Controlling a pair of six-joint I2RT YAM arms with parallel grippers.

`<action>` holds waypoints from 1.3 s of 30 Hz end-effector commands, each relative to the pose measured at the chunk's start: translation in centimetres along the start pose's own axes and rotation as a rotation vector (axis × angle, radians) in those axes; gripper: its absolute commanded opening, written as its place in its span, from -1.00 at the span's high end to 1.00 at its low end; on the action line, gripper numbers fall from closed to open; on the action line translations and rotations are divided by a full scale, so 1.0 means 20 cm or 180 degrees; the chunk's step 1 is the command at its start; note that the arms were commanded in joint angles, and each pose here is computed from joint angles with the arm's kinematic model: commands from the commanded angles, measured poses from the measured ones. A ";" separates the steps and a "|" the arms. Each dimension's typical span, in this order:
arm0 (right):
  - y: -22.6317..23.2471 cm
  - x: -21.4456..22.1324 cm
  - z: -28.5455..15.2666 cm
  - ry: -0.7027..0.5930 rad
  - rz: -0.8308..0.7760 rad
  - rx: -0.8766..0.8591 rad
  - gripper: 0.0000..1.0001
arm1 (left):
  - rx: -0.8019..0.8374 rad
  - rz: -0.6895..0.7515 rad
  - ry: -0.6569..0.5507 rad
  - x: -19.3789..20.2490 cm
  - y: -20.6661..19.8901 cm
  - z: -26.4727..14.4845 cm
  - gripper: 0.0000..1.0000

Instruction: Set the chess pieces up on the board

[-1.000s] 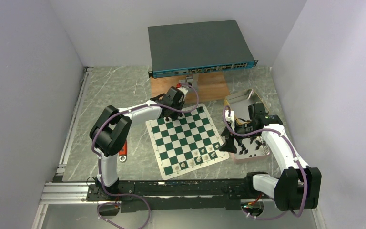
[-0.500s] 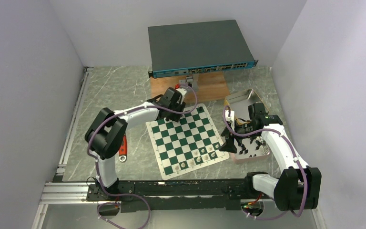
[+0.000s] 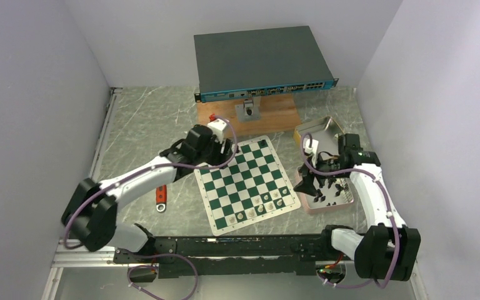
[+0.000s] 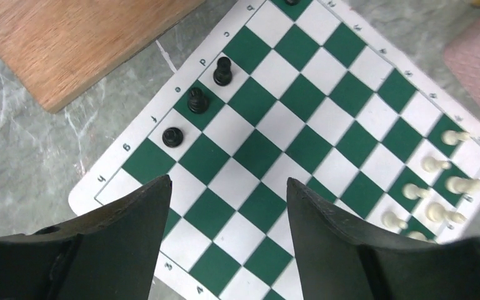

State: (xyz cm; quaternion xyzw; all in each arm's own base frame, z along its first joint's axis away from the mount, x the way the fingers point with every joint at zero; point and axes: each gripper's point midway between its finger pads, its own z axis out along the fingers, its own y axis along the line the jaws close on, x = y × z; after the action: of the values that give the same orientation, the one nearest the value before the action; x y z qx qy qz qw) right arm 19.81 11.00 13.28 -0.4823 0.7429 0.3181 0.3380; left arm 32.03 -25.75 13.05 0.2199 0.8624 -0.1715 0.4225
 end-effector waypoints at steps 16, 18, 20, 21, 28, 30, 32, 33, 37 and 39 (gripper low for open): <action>-0.33 0.22 -0.30 0.0715 0.0992 0.1401 -0.56 | 0.0378 -0.0365 -0.0769 -0.03 -0.07 -0.42 -0.93; -0.36 0.28 -0.32 0.0876 0.1081 0.1536 -0.55 | 0.0349 -0.0326 -0.0754 -0.03 -0.06 -0.43 -0.94; -0.40 0.32 -0.35 0.1021 0.1160 0.1670 -0.52 | 0.0373 -0.0334 -0.0747 -0.02 -0.07 -0.42 -0.94; -0.43 0.34 -0.36 0.1085 0.1190 0.1740 -0.49 | 0.0408 -0.0331 -0.0743 -0.02 -0.08 -0.41 -0.94; -0.53 0.49 -0.40 0.1434 0.1522 0.2102 -0.31 | 0.0468 -0.0327 -0.0709 0.00 -0.09 -0.39 -0.94; -0.55 0.51 -0.40 0.1483 0.1589 0.2154 -0.24 | 0.0473 -0.0331 -0.0716 0.00 -0.10 -0.40 -0.94; -0.56 0.54 -0.41 0.1531 0.1642 0.2201 -0.18 | 0.0474 -0.0328 -0.0709 0.01 -0.09 -0.40 -0.93; -0.57 0.55 -0.41 0.1548 0.1670 0.2233 -0.14 | 0.0472 -0.0328 -0.0708 0.01 -0.09 -0.40 -0.93; -0.60 0.59 -0.43 0.1606 0.1833 0.2375 0.01 | 0.0479 -0.0325 -0.0711 0.01 -0.10 -0.40 -0.93; -0.62 0.60 -0.42 0.1598 0.1898 0.2376 0.10 | 0.0485 -0.0321 -0.0708 0.01 -0.10 -0.40 -0.93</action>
State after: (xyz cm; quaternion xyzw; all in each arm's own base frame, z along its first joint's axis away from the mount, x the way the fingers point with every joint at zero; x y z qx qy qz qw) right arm 24.51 -4.34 6.22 -0.2005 0.9623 0.0200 0.1826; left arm 25.55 -23.03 16.51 0.1830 0.8190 -0.2662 0.4743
